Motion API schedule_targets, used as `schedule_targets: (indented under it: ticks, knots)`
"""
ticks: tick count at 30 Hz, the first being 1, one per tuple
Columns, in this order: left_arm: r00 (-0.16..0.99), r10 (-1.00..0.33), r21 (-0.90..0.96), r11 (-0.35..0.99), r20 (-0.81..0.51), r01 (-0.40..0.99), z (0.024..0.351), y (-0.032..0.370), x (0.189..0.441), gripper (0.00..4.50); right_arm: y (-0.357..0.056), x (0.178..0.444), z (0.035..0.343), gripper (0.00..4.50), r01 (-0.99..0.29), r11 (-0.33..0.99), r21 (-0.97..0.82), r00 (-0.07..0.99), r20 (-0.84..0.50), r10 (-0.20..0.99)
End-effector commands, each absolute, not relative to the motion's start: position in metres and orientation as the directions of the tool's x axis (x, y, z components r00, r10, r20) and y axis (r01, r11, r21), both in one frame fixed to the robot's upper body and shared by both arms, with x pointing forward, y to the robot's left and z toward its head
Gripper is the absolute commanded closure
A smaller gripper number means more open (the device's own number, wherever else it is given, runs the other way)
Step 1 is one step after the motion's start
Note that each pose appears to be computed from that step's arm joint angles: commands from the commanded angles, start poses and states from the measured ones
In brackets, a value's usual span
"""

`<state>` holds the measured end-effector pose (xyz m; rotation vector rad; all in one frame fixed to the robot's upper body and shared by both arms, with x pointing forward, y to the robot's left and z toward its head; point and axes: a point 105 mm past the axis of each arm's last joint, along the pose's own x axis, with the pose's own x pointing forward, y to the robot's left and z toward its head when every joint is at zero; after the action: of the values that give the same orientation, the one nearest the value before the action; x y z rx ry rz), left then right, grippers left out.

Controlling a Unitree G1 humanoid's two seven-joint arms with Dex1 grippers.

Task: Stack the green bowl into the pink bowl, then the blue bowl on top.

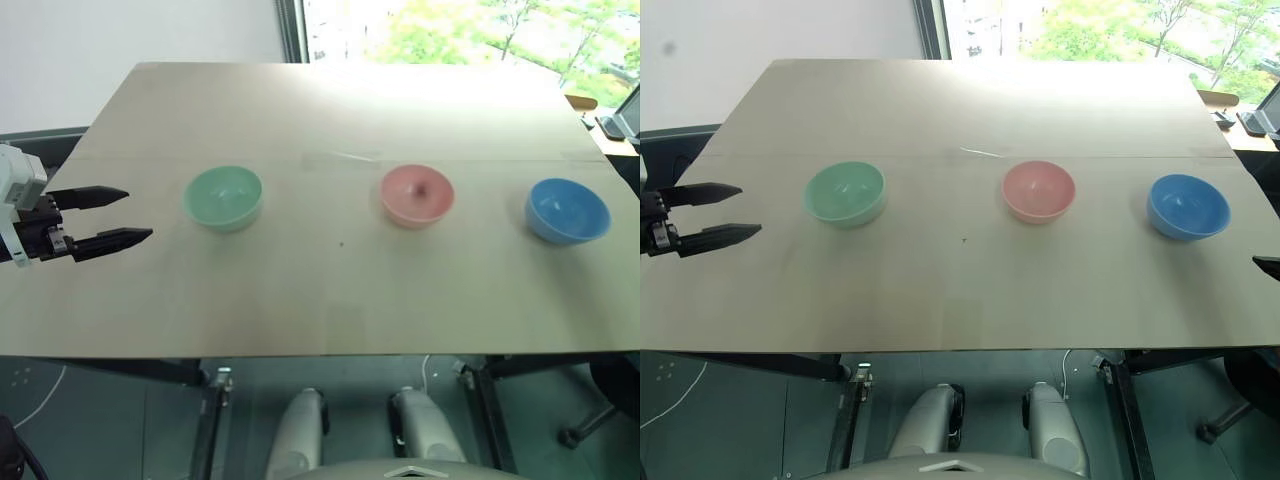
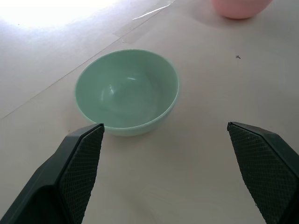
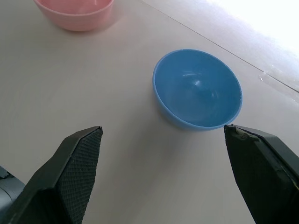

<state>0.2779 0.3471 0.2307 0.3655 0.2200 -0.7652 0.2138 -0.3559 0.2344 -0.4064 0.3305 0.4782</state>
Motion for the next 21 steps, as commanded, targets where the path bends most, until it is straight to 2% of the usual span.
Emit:
schedule_targets:
  ticks: [1, 12, 18, 21]
  knots:
    - [0.689, -0.658, 0.267, 0.635, -0.304, 0.725, 0.239, 0.339, 0.279, 0.0, -0.357, 0.214, 0.247, 0.12, -0.489, 0.804, -0.338, 0.856, -0.365, 0.367]
    - [0.63, -0.738, 0.261, 0.576, -0.242, 0.775, 0.24, 0.301, 0.285, 0.0, -0.336, 0.232, 0.24, 0.12, -0.532, 0.768, -0.356, 0.843, -0.306, 0.443]
    - [0.548, -0.818, 0.247, 0.502, -0.178, 0.829, 0.235, 0.247, 0.29, 0.0, -0.264, 0.282, 0.227, 0.12, -0.613, 0.678, -0.406, 0.783, -0.197, 0.59]
    - [0.519, -0.837, 0.258, 0.469, -0.174, 0.844, 0.225, 0.221, 0.288, 0.0, -0.196, 0.31, 0.212, 0.12, -0.717, 0.546, -0.434, 0.669, -0.207, 0.714]
